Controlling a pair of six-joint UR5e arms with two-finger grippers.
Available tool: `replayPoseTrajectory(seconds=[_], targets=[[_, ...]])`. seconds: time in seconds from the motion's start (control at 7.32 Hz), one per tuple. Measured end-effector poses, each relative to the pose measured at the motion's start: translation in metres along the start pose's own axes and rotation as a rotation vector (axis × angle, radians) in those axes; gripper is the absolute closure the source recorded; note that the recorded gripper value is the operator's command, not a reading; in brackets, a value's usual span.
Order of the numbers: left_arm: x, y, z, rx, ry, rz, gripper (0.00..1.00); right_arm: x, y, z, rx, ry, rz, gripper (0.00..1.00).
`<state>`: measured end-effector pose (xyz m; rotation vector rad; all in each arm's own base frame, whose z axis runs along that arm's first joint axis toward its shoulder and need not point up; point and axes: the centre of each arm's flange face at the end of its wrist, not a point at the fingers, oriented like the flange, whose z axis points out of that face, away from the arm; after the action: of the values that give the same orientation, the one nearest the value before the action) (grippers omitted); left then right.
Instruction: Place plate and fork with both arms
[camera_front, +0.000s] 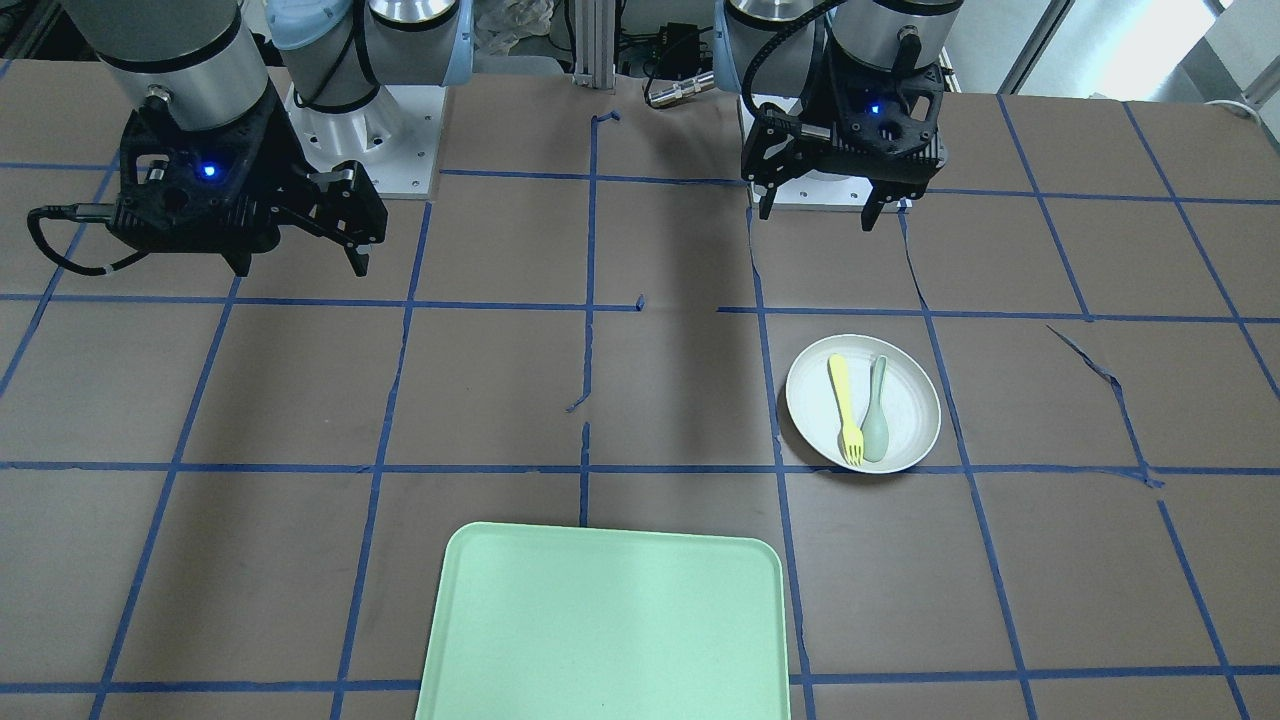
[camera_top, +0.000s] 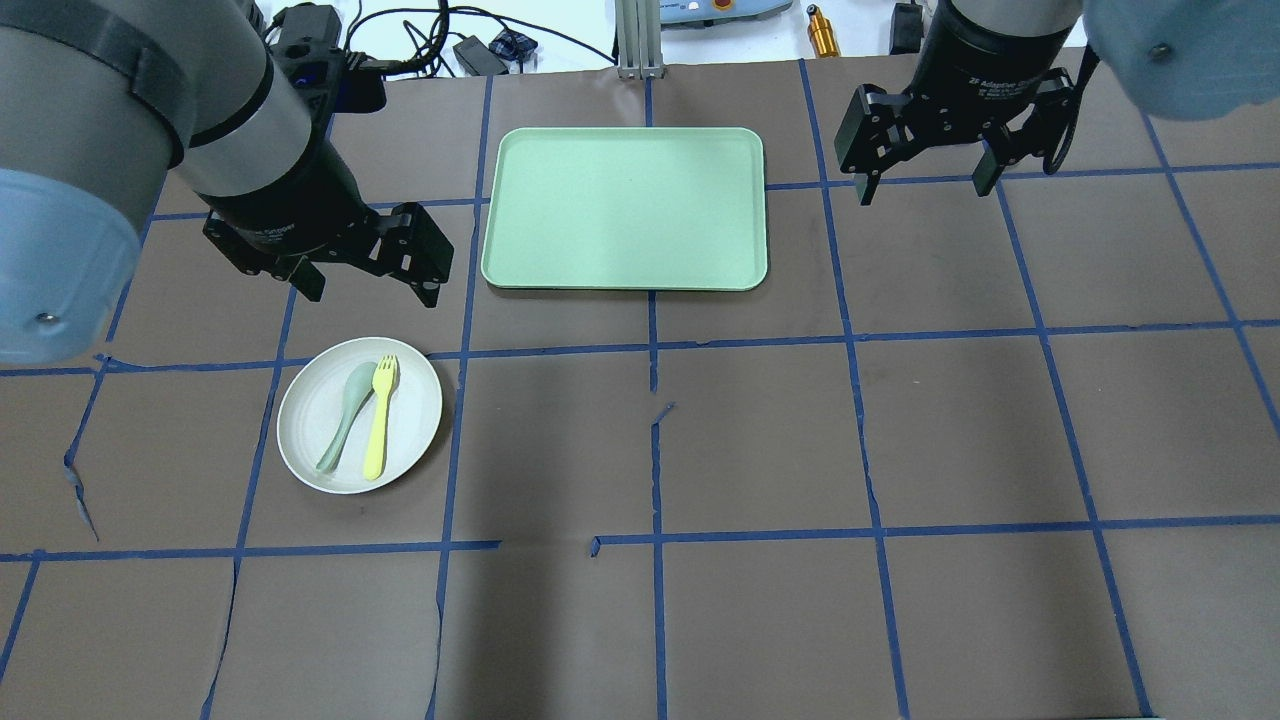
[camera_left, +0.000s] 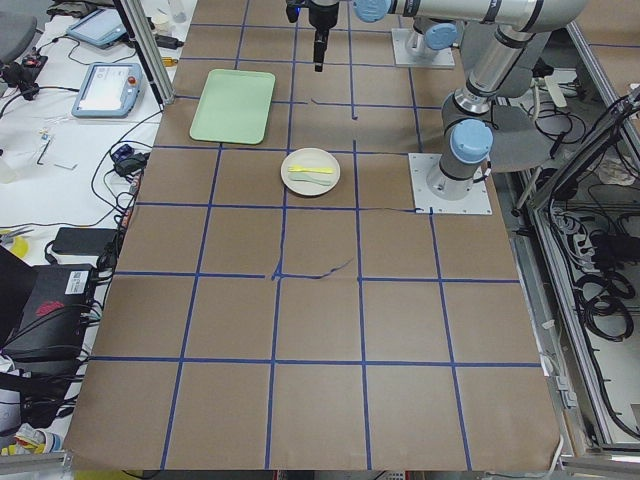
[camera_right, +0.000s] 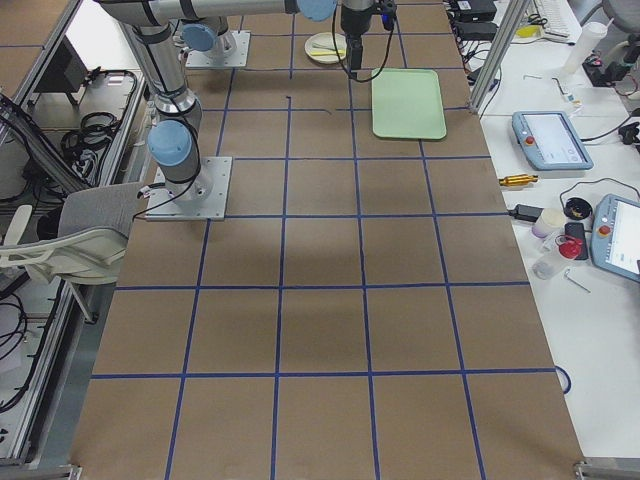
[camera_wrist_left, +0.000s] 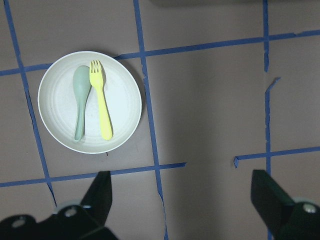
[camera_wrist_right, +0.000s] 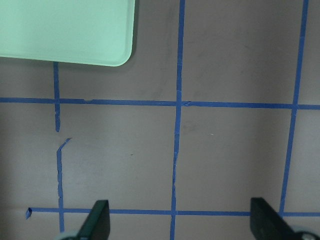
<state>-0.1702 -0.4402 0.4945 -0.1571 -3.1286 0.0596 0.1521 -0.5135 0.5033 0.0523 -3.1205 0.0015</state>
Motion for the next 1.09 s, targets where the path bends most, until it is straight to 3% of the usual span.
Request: replayPoseTrajectory(seconds=[1.09], targets=[[0.0, -0.0008, 0.0003, -0.001, 0.0, 0.0, 0.0, -0.0006, 0.0008, 0.0032, -0.007, 0.002, 0.003, 0.0]])
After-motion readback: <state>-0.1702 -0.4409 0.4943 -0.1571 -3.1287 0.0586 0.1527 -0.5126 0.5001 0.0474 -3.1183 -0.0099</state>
